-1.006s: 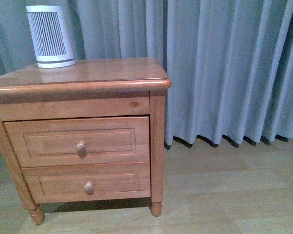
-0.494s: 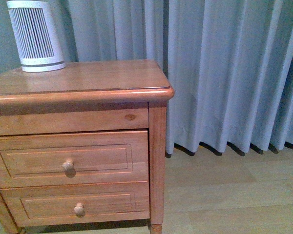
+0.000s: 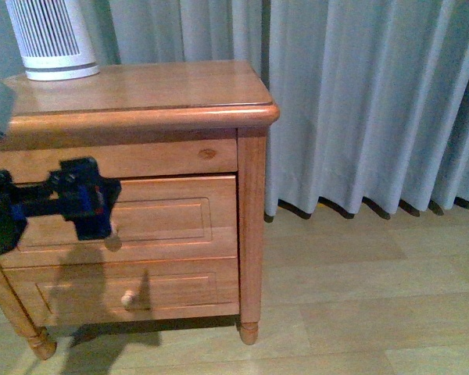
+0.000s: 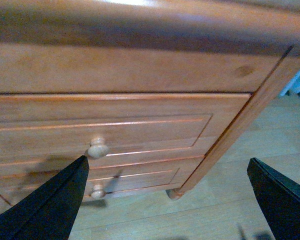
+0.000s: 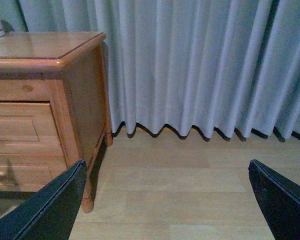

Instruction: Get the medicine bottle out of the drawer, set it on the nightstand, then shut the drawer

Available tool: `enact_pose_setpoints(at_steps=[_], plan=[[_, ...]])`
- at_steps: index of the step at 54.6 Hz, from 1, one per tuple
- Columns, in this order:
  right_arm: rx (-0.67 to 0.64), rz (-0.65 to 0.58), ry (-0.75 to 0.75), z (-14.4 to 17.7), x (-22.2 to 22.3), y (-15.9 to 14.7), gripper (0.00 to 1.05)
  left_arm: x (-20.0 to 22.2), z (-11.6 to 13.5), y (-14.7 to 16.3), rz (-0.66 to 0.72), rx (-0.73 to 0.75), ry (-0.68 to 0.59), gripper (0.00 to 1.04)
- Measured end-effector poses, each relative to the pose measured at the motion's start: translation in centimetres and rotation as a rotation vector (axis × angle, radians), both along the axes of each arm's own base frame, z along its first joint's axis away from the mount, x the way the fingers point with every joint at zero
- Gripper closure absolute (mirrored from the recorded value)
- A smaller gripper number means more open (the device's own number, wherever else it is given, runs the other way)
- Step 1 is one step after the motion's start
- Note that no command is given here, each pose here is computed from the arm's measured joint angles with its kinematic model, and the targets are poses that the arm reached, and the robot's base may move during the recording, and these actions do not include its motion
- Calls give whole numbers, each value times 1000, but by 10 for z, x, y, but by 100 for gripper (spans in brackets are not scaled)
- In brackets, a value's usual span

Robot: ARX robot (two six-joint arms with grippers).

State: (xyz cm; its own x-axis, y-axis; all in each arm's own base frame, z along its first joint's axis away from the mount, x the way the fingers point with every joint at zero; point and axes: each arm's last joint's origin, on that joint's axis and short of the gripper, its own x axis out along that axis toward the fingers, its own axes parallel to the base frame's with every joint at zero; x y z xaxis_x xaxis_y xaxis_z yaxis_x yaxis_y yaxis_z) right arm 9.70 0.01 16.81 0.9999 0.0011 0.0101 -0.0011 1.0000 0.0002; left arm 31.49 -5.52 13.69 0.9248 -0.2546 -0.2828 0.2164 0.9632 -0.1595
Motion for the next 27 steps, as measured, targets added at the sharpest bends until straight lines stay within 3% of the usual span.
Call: enact_pose_setpoints(at_steps=[15, 27], plan=[[0, 0, 0, 0, 0, 0, 7, 43, -66, -3, 72, 73, 133, 6], [0, 0, 0, 0, 0, 0, 7, 70, -81, 0, 113, 110, 184, 6]])
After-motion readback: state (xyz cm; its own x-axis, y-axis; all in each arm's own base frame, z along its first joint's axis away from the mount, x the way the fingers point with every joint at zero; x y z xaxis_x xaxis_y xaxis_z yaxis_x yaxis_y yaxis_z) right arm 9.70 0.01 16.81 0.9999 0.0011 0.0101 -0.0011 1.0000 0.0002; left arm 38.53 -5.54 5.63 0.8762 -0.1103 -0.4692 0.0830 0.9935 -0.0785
